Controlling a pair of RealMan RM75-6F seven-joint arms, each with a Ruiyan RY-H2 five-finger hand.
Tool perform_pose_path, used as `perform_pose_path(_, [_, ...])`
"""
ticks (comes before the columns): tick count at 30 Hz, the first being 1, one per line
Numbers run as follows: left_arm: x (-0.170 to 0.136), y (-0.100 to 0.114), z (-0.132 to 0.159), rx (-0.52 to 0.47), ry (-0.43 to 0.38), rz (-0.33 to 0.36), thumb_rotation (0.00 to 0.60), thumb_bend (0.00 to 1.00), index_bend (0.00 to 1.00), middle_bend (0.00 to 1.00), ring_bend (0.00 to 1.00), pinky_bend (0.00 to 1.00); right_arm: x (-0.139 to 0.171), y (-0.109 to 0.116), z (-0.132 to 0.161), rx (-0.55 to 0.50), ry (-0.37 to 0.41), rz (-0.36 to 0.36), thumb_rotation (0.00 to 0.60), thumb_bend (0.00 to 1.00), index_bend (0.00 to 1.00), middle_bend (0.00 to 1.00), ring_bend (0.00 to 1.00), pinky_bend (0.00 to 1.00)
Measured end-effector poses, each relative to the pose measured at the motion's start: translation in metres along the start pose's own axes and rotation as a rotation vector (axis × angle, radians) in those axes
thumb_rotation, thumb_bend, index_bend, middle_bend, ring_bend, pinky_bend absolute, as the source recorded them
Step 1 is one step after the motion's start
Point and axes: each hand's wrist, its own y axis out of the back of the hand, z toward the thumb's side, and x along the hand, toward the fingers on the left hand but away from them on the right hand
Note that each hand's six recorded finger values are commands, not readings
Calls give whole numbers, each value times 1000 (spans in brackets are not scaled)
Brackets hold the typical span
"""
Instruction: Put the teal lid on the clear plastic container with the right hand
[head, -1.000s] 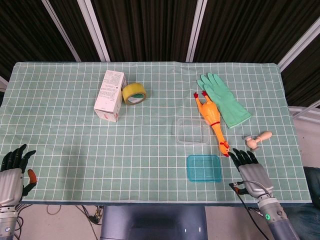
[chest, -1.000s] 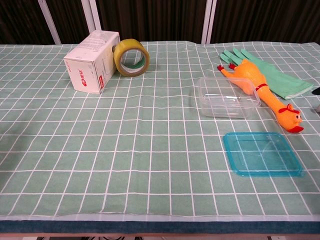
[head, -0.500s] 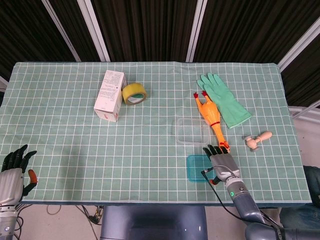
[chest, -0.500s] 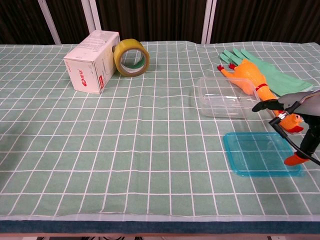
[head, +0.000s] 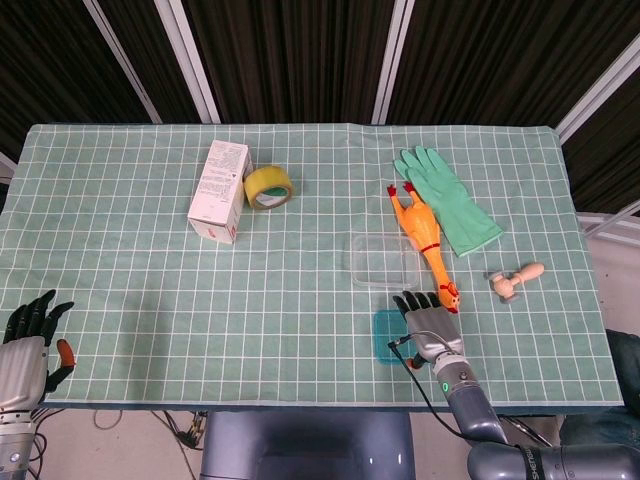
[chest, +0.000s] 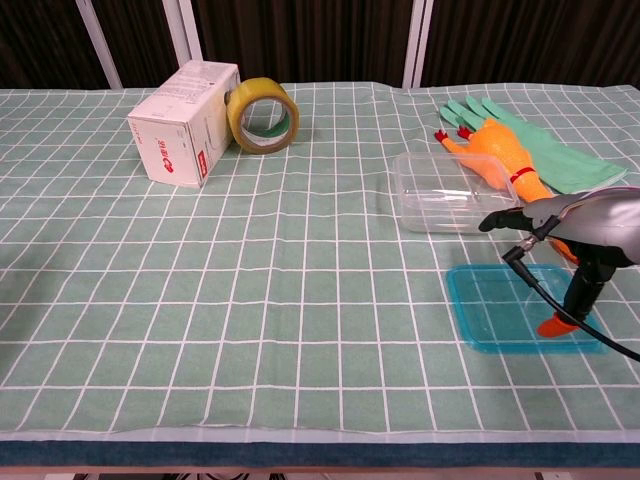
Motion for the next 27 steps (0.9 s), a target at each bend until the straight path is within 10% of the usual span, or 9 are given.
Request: perform_pose_path(27, [0,0,0,7,-1,0,600,741,179,0,0,0,2,-13,-8,-19,-21,6,600,200,0,171,0,0])
